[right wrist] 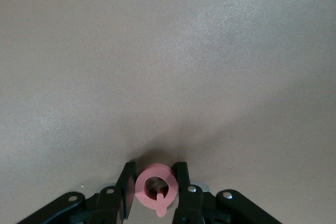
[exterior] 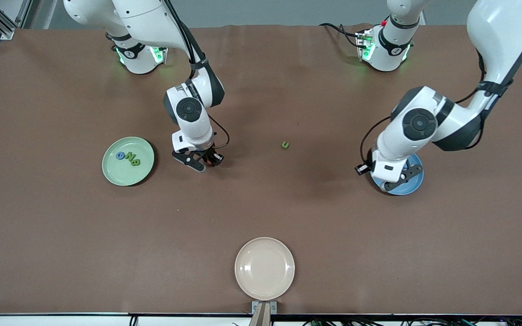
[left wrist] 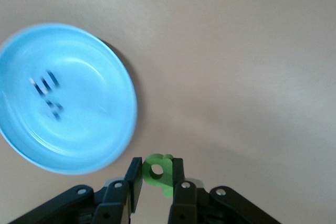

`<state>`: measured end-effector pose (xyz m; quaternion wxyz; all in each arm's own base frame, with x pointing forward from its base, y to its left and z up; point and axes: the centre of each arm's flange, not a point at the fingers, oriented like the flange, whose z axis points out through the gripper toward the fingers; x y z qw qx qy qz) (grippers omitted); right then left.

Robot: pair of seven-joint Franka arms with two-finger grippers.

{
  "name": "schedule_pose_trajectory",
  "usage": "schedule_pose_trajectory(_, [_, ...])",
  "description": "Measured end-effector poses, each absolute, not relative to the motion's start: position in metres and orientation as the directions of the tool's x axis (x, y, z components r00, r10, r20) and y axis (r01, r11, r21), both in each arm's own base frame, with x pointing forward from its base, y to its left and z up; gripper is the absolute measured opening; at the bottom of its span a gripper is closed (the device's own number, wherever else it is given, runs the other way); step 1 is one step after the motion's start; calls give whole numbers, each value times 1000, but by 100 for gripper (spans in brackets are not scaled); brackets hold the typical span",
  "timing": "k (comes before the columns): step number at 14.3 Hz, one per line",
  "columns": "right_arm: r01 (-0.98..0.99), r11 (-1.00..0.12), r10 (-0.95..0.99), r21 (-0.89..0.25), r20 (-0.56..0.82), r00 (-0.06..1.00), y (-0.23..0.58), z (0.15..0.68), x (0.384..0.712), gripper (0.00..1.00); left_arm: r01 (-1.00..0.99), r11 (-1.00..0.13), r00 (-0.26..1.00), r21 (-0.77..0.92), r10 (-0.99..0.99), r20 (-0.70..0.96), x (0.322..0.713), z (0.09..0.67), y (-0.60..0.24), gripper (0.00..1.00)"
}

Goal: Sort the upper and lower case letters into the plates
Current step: 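Place the q in the blue plate while the right gripper places Q in green plate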

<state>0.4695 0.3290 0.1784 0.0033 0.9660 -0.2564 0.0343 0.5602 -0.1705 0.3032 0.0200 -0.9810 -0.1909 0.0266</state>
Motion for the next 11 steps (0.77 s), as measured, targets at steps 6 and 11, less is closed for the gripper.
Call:
schedule_pose_trajectory(6, [-459,-887,-459,44,19,888,291,194,491,36,123,-986,991,-114,128,-33,539,258,-84,27])
schedule_pose_trajectory(11, [-344,-939,-345,25,-55,937,167,244,542,36,23,-992,999,-126,28,-39,521,225,-76,27])
